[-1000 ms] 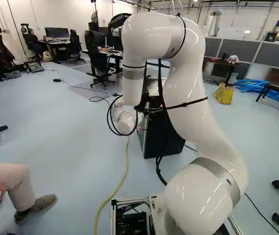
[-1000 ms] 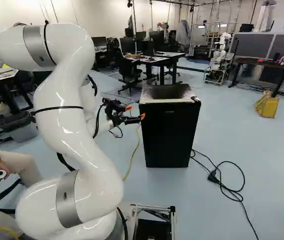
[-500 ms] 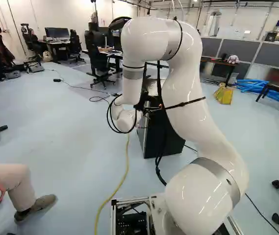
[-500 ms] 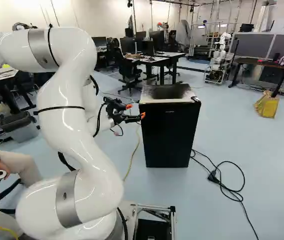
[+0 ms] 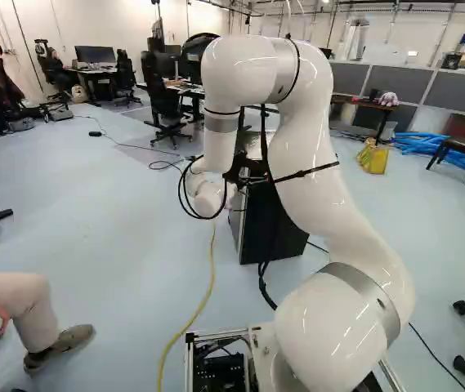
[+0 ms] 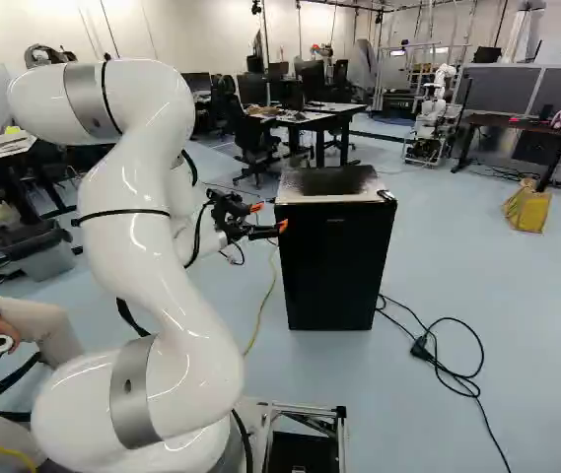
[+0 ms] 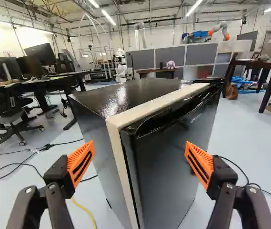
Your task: Grab a drink from the fridge
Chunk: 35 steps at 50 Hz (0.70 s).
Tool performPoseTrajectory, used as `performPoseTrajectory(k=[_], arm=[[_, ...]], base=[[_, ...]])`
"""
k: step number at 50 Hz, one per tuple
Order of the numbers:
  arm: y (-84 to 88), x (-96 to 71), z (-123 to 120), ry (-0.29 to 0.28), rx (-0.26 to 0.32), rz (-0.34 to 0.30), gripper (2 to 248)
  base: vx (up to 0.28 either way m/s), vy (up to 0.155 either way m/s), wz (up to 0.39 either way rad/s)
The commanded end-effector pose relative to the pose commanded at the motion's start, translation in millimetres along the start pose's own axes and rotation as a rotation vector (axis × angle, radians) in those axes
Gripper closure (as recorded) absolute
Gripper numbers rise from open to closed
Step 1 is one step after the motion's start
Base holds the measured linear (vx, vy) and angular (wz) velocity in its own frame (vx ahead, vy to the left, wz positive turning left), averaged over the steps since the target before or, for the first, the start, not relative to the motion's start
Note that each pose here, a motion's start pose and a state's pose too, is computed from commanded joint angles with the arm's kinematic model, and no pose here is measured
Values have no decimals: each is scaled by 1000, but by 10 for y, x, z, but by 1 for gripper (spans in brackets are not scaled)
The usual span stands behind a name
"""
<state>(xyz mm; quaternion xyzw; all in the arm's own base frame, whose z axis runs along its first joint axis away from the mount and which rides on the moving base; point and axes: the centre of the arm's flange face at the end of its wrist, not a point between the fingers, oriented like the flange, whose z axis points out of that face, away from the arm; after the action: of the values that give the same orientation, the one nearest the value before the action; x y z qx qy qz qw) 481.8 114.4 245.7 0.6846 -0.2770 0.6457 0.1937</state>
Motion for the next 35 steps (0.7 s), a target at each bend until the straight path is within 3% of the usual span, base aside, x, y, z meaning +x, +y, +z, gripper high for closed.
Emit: performPoseTrajectory(k=[35], arm=[[-57, -28, 127, -5, -44, 23, 3]], base=[[0, 0, 0]])
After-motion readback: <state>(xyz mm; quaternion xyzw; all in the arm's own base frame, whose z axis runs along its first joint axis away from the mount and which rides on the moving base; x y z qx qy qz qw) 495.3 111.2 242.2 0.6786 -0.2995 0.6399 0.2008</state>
